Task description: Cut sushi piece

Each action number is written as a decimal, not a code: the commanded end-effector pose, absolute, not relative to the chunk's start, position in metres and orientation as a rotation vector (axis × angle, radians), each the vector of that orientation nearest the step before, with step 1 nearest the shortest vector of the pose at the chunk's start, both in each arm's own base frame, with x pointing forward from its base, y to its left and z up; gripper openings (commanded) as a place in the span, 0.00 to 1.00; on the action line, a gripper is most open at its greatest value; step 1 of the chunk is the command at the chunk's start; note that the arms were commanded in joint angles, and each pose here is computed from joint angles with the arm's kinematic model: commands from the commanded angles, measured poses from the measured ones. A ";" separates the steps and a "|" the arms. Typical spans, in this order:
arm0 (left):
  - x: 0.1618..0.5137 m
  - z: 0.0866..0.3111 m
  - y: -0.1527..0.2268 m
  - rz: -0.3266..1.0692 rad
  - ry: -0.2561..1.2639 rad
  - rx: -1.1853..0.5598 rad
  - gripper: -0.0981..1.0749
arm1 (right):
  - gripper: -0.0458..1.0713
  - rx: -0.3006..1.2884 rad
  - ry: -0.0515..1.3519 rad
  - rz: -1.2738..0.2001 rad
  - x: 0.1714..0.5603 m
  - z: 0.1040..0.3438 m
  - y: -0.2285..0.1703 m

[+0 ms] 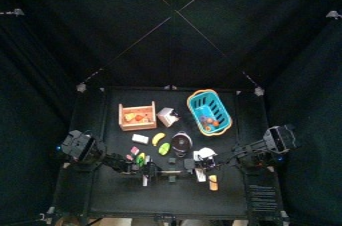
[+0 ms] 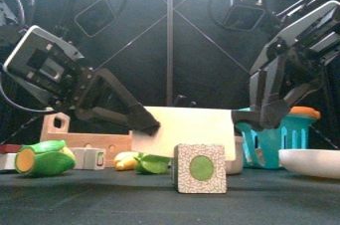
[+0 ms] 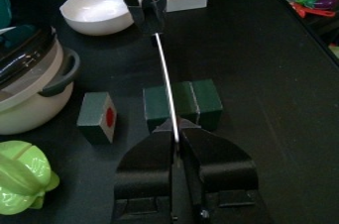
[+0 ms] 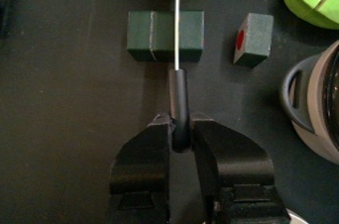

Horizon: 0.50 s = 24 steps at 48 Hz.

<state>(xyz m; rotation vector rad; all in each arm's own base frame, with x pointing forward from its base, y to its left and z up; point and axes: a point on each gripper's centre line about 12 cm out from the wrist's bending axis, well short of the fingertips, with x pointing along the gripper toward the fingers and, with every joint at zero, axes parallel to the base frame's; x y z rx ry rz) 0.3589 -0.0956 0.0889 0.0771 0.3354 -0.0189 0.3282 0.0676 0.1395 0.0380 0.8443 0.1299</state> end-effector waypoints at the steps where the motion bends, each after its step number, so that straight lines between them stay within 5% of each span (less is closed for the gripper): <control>1: 0.369 0.093 -0.093 0.009 0.313 0.057 0.45 | 0.45 0.045 0.811 0.129 0.335 0.146 0.067; 24: 0.370 0.073 -0.099 0.014 0.416 0.032 0.45 | 0.45 0.069 0.859 0.131 0.344 0.126 0.077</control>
